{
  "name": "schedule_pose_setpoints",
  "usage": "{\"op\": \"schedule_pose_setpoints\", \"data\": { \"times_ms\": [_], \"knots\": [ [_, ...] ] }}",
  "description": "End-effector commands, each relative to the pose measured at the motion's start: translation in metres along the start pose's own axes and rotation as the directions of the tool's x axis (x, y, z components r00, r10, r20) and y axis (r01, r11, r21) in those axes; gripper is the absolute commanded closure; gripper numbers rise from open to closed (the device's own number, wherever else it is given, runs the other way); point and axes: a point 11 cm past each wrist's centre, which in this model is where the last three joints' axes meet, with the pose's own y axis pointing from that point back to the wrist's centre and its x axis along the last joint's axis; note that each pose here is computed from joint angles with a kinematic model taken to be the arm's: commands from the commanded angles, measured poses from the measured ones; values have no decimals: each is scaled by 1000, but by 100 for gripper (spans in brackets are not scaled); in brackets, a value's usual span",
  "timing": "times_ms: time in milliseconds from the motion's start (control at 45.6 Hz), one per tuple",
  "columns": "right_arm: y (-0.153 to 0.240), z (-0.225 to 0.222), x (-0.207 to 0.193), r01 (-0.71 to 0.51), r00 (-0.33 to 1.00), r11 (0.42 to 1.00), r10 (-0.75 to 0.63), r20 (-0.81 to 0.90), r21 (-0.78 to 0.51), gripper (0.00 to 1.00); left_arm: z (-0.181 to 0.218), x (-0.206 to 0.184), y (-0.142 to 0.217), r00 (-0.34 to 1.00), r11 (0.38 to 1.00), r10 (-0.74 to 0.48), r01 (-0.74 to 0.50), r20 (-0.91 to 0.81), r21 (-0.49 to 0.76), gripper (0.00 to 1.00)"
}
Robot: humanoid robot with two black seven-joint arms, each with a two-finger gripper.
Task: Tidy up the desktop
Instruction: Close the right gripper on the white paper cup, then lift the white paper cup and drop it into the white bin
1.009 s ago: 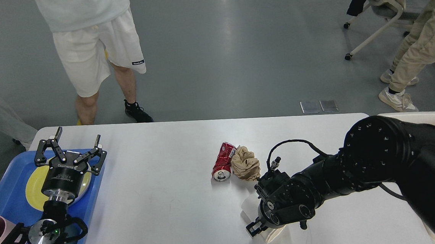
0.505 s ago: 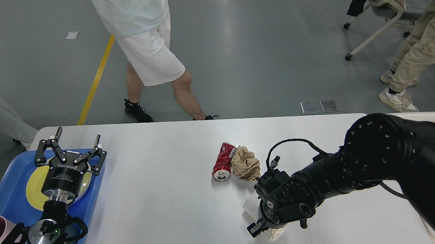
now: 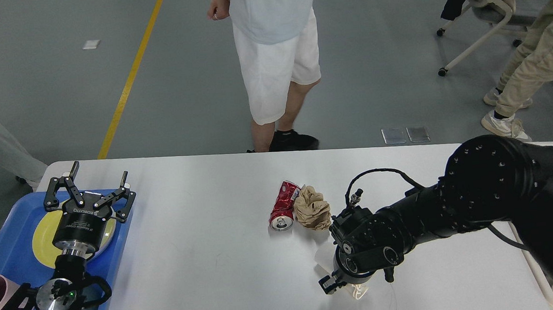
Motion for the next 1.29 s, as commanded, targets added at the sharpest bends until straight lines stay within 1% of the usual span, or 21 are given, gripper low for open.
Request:
{"op": "schedule_pose_setpoints", "data": {
  "times_ms": [0, 88, 154, 351, 483, 592, 680, 877, 965, 1031, 1141, 1272],
  "knots": [
    [12, 17, 7, 20, 996, 1000, -20, 82, 3, 100, 0, 0, 0, 1000, 1000, 0, 0, 0, 0, 4],
    [31, 32, 12, 61, 983, 998, -63, 170, 16, 100, 0, 0, 0, 1000, 1000, 0, 0, 0, 0, 3],
    [50, 44, 18, 70, 975, 997, -73, 212, 19, 100, 0, 0, 0, 1000, 1000, 0, 0, 0, 0, 3],
    [107, 72, 29, 83, 960, 997, -81, 266, 4, 100, 0, 0, 0, 1000, 1000, 0, 0, 0, 1, 3],
    [151, 87, 33, 77, 950, 997, -64, 306, -31, 100, 0, 0, 0, 1000, 1000, 0, 0, 0, 0, 3],
    [189, 94, 35, 47, 939, 998, -28, 343, -47, 100, 0, 0, 0, 1000, 1000, 0, 0, 0, 0, 3],
    [209, 98, 37, 18, 931, 999, 1, 364, -48, 100, 0, 0, 0, 1000, 1000, 0, 0, 0, 0, 3],
    [224, 121, 30, 3, 903, 999, 15, 429, -42, 100, 0, 0, 0, 1000, 1000, 0, 0, 0, 0, 3],
    [230, 143, 22, -8, 873, 1000, 17, 488, -22, 100, 0, 0, 0, 1000, 1000, 0, 0, 0, 1, 3],
    [233, 168, 9, -11, 838, 1000, 22, 545, -23, 100, 0, 0, 0, 1000, 1000, 0, 0, 0, 1, 3],
    [230, 225, -22, 12, 763, 995, 53, 644, -97, 100, 0, 0, 0, 1000, 1000, 0, 0, 0, 1, 3],
    [205, 297, -70, 46, 654, 991, 67, 754, -129, 100, 0, 0, 0, 1000, 1000, 0, 0, 0, 0, 3]
  ]
}}
